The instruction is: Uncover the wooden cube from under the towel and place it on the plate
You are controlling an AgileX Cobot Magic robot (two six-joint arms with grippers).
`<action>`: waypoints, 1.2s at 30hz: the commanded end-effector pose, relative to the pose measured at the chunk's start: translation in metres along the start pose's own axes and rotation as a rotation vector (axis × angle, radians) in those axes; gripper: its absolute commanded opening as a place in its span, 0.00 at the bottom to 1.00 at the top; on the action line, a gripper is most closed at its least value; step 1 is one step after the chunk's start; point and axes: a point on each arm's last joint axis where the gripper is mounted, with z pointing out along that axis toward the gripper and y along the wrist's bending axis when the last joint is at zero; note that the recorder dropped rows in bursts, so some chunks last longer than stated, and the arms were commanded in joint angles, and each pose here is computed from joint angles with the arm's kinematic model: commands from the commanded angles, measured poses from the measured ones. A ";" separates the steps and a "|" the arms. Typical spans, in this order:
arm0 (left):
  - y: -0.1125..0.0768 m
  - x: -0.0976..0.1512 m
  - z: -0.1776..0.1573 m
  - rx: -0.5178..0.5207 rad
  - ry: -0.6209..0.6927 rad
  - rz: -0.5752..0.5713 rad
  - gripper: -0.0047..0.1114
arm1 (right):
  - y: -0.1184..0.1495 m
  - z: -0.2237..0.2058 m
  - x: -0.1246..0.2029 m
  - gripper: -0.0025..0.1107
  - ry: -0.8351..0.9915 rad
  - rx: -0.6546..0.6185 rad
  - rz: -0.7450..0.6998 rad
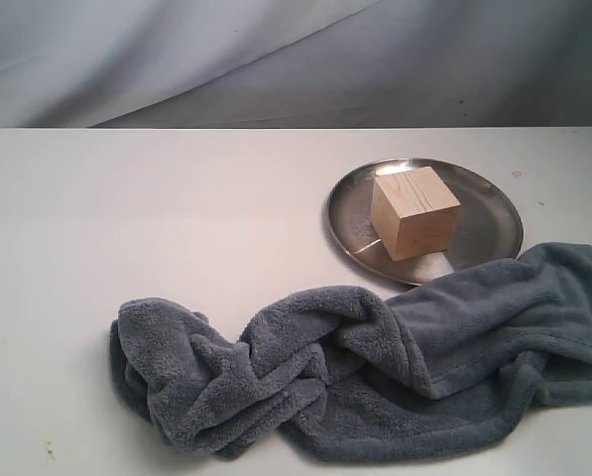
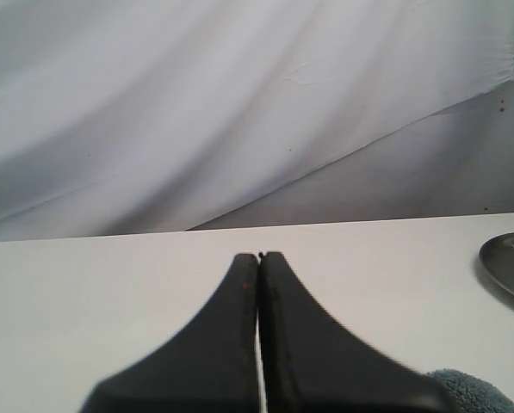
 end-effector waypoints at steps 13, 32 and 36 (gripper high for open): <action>0.000 0.000 0.000 -0.003 -0.011 -0.005 0.04 | 0.001 -0.011 0.007 0.02 0.063 0.007 -0.046; 0.000 0.000 0.000 -0.003 -0.011 -0.005 0.04 | 0.006 -0.012 0.014 0.02 0.144 -0.057 -0.004; 0.000 0.000 0.000 -0.003 -0.011 -0.005 0.04 | 0.006 -0.013 0.020 0.02 0.212 -0.059 -0.029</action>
